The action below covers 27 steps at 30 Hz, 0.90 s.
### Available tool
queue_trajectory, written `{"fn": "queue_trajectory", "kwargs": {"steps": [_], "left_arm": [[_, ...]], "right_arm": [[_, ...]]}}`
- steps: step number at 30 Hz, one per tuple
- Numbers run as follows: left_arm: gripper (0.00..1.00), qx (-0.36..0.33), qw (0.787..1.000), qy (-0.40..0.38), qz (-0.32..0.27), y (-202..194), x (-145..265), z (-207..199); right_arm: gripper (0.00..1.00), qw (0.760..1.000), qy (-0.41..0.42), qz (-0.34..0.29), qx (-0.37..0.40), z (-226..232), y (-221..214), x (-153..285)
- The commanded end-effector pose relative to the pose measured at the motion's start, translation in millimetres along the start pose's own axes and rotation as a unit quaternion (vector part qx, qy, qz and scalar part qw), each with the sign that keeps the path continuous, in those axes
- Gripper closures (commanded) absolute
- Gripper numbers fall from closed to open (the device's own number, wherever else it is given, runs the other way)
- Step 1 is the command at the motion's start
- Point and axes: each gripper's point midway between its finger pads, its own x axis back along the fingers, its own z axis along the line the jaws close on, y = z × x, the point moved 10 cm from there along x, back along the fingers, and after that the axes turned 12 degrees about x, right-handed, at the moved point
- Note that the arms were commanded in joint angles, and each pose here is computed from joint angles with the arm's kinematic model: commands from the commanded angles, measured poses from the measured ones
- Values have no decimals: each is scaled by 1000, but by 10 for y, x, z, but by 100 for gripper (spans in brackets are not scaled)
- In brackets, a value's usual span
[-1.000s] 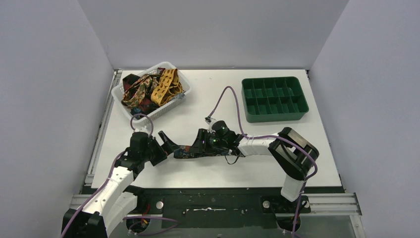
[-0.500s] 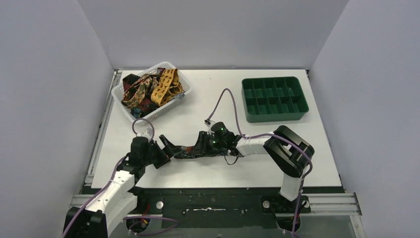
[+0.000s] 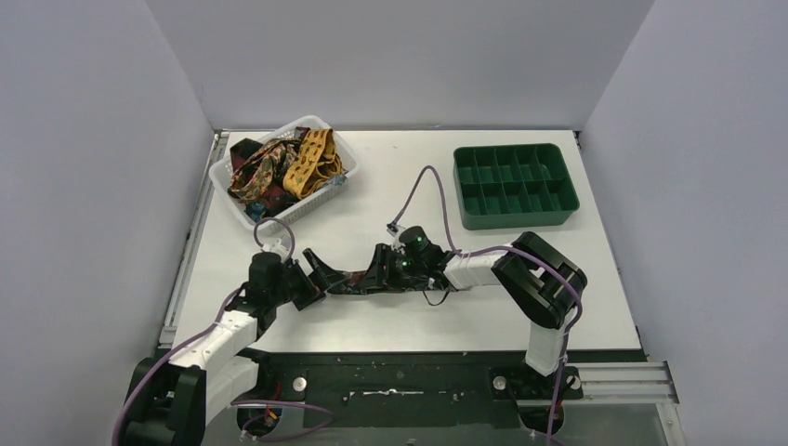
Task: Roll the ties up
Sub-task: Roll the tie at the center of the board.
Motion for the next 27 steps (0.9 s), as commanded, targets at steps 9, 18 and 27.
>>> {"fn": "queue_trajectory", "kwargs": {"steps": [9,18,27], "left_arm": [[6,-44,998,-12,-31,150,-6,-166],[7,-59,998,-6,-24,180,-64,-149],[7,-70,997,-4,-18,223,-132,-139]], "right_arm": [[51,997,12,-56,54,260,345,124],[63,998,6,-49,42,111,408,0],[63,999,-8,-29,36,-4,420,-87]]}}
